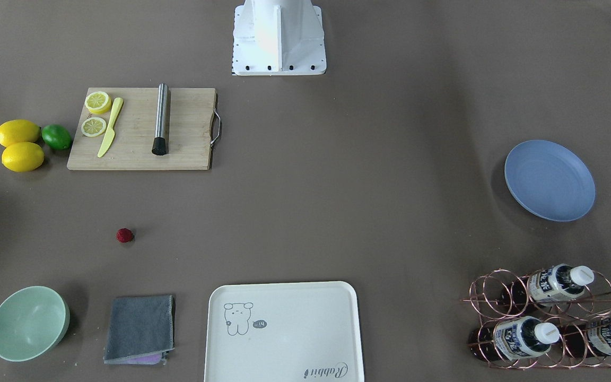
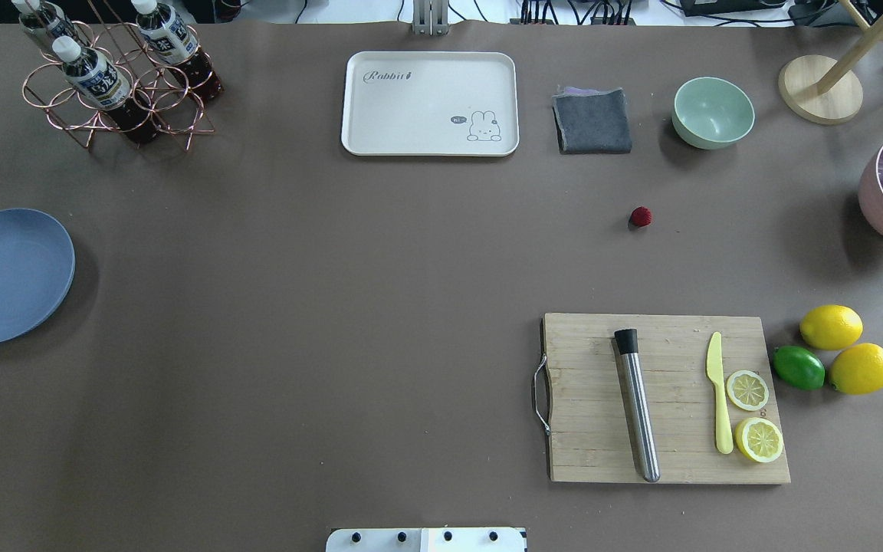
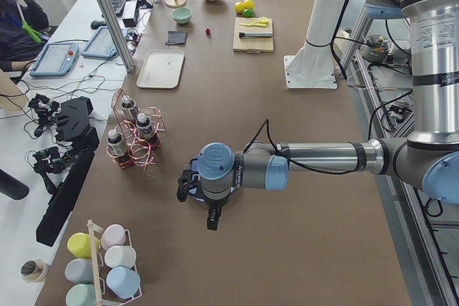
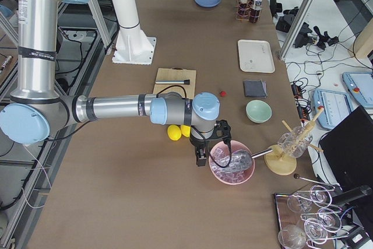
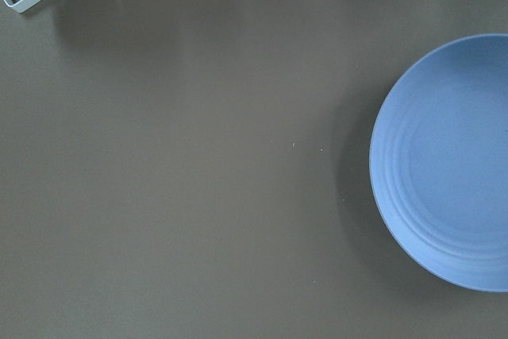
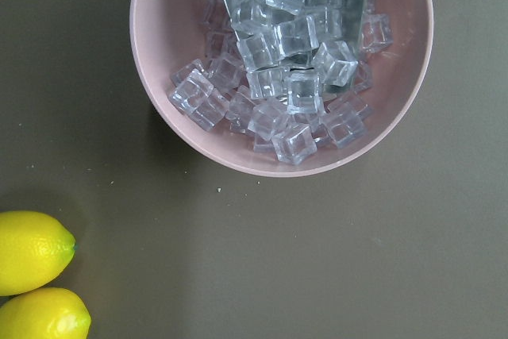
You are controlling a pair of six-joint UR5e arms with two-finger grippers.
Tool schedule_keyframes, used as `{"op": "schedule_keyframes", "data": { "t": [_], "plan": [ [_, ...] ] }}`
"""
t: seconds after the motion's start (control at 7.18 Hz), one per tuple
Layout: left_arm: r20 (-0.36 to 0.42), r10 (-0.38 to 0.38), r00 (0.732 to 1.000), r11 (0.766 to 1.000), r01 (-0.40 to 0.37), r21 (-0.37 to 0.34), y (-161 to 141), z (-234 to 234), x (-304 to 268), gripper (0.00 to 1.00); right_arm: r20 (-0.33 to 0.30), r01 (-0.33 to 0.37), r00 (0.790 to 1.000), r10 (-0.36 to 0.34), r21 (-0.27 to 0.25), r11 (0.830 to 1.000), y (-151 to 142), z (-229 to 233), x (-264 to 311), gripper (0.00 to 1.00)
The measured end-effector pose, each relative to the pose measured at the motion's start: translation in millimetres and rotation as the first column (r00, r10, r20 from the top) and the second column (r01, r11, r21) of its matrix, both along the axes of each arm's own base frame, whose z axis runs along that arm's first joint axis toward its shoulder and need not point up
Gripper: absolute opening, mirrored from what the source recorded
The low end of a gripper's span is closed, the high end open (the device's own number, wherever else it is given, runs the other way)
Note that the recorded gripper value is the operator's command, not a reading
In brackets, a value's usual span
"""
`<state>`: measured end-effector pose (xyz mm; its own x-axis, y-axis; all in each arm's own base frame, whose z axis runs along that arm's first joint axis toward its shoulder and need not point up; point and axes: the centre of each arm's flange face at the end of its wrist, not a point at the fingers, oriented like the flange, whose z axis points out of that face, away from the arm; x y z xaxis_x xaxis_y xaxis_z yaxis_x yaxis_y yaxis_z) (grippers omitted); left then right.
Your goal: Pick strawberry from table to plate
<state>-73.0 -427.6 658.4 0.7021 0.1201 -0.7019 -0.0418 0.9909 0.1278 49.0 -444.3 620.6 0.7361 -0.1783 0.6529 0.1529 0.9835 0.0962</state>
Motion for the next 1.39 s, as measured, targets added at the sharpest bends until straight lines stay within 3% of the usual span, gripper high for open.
{"op": "schedule_keyframes", "data": {
  "t": [0.97, 1.39],
  "plan": [
    [-0.016, -0.003, 1.000, 1.000, 0.003, 0.030, -9.4, -7.7, -0.3, 0.98, 0.003, 0.000, 1.000, 0.000, 0.001, 1.000, -1.2, 0.0, -0.2, 1.00],
    [-0.057, -0.055, 0.997, 0.998, 0.057, 0.034, -18.9, -18.3, 0.4, 0.98, 0.071, -0.002, 0.997, 0.000, 0.025, 1.000, -7.4, -13.6, -5.4, 1.00]
  ]
}}
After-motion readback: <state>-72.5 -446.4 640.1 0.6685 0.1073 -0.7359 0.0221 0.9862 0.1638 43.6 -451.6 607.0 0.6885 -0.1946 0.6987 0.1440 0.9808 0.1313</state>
